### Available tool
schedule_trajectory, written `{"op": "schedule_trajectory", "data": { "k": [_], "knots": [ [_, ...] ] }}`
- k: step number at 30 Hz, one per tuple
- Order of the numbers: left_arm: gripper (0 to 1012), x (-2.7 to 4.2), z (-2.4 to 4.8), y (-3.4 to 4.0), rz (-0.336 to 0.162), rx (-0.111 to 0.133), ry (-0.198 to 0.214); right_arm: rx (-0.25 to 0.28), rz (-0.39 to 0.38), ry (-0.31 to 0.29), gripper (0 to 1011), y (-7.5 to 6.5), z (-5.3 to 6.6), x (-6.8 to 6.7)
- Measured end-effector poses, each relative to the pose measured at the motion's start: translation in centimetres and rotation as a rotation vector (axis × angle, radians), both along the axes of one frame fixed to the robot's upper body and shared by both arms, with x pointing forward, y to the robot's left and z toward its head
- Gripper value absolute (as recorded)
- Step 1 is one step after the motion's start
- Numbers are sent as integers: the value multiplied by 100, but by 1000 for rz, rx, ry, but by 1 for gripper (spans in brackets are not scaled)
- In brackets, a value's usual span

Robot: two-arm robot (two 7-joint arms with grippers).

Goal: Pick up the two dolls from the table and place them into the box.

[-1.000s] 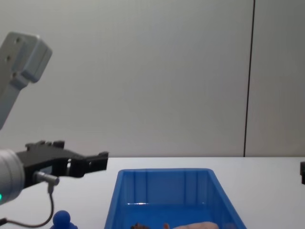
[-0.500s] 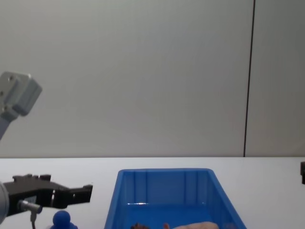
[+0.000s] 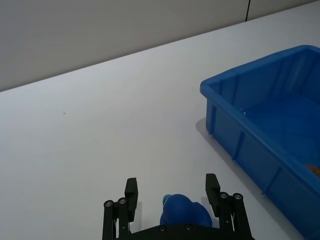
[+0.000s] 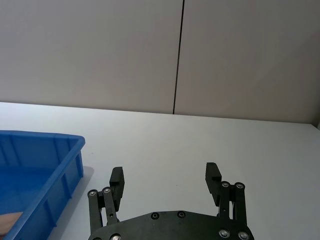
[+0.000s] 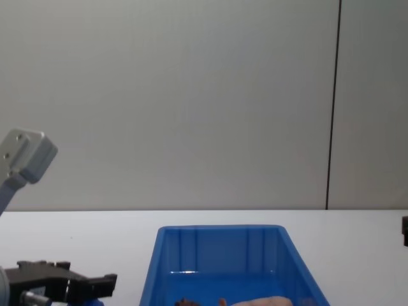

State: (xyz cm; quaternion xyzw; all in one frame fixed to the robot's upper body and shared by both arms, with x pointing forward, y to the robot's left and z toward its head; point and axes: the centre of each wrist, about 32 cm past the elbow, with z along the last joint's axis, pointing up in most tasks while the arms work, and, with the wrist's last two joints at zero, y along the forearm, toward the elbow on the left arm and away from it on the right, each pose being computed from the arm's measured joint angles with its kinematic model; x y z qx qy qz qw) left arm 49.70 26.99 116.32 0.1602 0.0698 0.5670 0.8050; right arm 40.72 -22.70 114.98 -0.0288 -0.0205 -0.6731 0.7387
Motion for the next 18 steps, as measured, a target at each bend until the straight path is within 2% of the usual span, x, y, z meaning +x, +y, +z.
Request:
{"op": "schedule_trajectory", "data": {
  "k": [3,5,9,11,12,13,15,18],
  "knots": [
    [814,15,-37,21,-2,0,21,0,0,0,1001,0,0,0],
    [782,18,-55,32,0,1,29,0,0,0,1001,0,0,0],
    [623,18,-93,59,5,1,44,0,0,0,1001,0,0,0],
    [559,15,-103,66,7,-1,48,0,0,0,1001,0,0,0],
    [559,10,-113,73,8,-3,51,0,0,0,1001,0,0,0],
    [499,8,-118,76,9,-4,51,0,0,0,1001,0,0,0],
    [460,0,-130,86,10,-6,51,0,0,0,1001,0,0,0],
    [335,-12,-144,95,11,-10,45,0,0,0,1001,0,0,0]
  ]
}}
